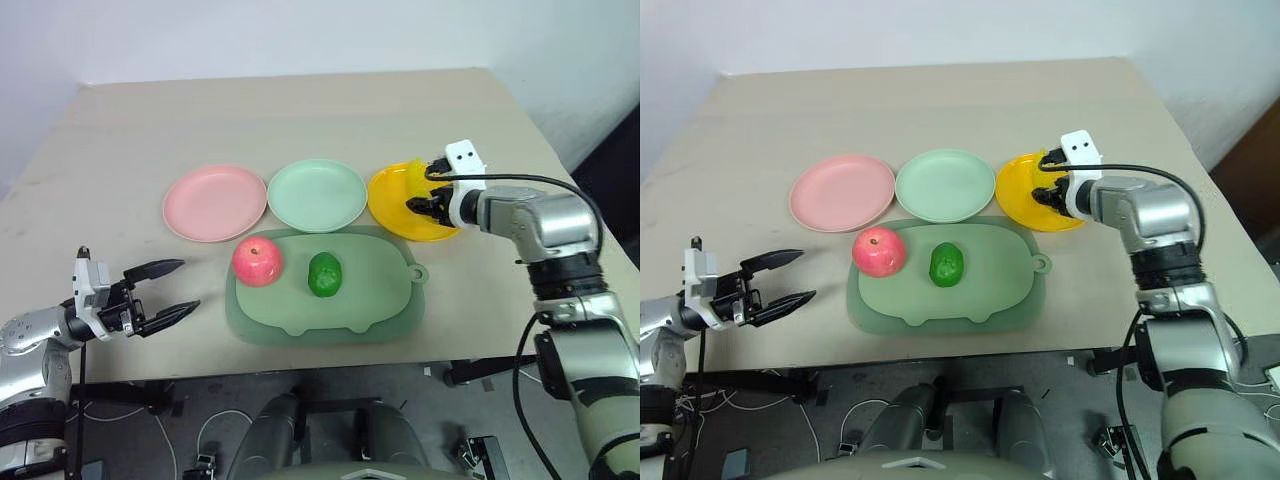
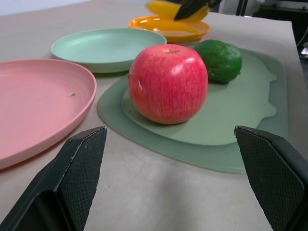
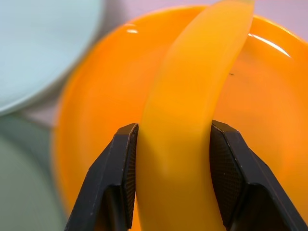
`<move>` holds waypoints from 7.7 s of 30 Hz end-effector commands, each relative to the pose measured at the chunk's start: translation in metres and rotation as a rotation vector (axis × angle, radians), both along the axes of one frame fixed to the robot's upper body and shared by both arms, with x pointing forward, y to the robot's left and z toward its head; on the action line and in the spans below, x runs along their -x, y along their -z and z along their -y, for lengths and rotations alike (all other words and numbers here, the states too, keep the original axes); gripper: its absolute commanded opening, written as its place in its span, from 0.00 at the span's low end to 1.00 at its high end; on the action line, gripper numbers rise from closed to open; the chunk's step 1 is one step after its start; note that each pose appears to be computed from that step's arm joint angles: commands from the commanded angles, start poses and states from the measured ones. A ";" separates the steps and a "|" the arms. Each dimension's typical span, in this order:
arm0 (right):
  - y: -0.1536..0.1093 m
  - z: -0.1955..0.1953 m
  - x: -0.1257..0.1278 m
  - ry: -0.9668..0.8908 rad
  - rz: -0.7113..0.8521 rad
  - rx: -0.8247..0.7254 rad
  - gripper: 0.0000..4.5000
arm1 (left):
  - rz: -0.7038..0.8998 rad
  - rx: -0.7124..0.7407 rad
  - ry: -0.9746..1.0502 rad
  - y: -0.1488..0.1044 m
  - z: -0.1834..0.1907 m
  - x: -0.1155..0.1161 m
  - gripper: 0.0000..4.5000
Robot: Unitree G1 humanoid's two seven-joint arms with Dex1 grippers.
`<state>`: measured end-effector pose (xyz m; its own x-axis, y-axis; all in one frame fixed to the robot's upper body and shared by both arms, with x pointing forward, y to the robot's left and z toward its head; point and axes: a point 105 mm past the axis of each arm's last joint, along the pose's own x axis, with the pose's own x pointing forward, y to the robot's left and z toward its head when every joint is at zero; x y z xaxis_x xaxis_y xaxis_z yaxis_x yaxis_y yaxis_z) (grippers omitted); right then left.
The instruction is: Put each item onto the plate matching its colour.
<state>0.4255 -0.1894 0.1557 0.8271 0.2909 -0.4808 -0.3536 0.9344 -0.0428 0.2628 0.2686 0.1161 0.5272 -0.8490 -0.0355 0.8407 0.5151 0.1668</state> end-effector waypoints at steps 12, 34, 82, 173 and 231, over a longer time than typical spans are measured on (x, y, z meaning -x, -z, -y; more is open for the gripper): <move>-0.020 0.004 -0.016 -0.034 0.063 0.015 0.74 | 0.033 -0.027 -0.004 -0.008 -0.003 0.000 1.00; -0.030 -0.131 0.100 -0.401 -0.126 -0.306 0.99 | 0.013 -0.038 0.039 -0.005 0.000 -0.009 1.00; 0.031 -0.172 0.130 -0.412 -0.314 -0.171 0.81 | -0.005 -0.030 0.040 0.002 0.005 -0.001 1.00; 0.010 -0.179 -0.016 -0.310 -0.059 -0.209 0.87 | 0.053 0.025 0.090 -0.017 0.022 -0.015 1.00; -0.026 -0.091 0.178 -1.078 0.272 -0.182 0.99 | -0.258 -0.444 0.202 -0.093 0.078 -0.070 1.00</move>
<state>0.2532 -0.1015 0.1741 0.1945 0.9585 -0.2086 -0.9806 0.1850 -0.0640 0.3332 0.1925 0.1970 0.2821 -0.8074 -0.5181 0.9558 0.2834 0.0789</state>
